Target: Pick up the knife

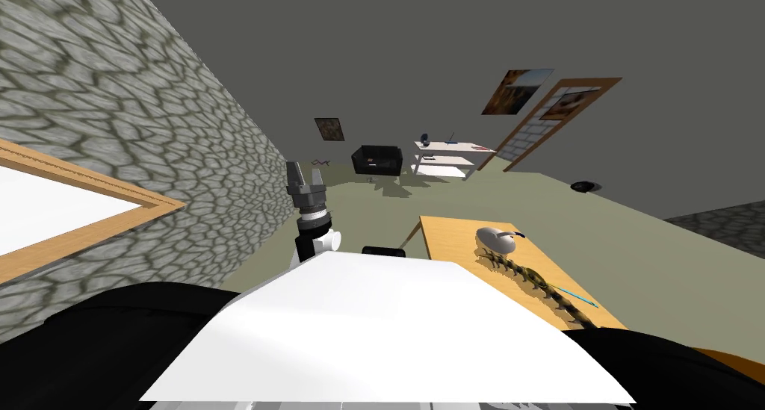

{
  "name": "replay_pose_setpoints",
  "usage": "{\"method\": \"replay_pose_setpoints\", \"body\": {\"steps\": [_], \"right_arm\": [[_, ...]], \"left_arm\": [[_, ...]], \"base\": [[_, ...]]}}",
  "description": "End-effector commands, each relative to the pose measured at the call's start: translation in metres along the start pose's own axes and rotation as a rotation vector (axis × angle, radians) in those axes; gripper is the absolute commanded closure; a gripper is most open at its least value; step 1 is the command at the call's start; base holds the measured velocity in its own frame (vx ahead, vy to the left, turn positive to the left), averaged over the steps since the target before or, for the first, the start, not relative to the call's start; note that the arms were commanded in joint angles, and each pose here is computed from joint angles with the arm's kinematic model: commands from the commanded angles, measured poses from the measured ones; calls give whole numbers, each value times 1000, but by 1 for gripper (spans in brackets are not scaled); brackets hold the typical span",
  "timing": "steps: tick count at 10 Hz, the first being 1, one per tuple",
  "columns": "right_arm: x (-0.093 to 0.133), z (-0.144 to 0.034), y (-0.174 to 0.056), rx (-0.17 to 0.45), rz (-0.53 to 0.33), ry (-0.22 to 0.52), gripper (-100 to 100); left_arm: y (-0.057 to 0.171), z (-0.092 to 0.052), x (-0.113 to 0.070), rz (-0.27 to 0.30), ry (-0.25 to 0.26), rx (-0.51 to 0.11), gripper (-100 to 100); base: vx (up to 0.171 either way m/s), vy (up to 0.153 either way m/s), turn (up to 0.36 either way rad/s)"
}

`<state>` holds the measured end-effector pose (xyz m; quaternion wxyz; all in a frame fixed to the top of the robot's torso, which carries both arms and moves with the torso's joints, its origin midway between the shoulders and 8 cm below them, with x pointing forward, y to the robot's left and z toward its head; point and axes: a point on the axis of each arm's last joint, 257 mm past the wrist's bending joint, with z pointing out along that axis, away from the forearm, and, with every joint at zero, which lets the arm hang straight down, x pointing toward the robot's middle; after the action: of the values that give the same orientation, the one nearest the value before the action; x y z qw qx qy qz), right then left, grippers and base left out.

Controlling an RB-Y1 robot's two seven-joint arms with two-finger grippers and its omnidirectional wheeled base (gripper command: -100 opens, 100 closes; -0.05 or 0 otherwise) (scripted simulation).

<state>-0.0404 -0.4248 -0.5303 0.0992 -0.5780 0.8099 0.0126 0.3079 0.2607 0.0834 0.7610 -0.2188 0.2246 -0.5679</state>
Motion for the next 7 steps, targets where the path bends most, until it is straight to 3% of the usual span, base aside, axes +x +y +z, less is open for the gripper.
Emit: {"method": "replay_pose_setpoints", "body": {"steps": [1,2,3,5,7], "right_arm": [[7,-4,4,-9,-25,9,-100],[28,-10,9,-30,-74,53,-100],[28,-10,9,-30,-74,53,-100],[66,-23,14,-66,-156,129,-100],[66,-23,14,-66,-156,129,-100]], "left_arm": [[0,0,0,0,0,0,0],[0,0,0,0,0,0,0],[0,0,0,0,0,0,0],[0,0,0,0,0,0,0],[0,0,0,0,0,0,0]], "base": [[8,-7,-14],[9,-8,65],[9,-13,49],[13,-20,76],[9,-17,10]]}}
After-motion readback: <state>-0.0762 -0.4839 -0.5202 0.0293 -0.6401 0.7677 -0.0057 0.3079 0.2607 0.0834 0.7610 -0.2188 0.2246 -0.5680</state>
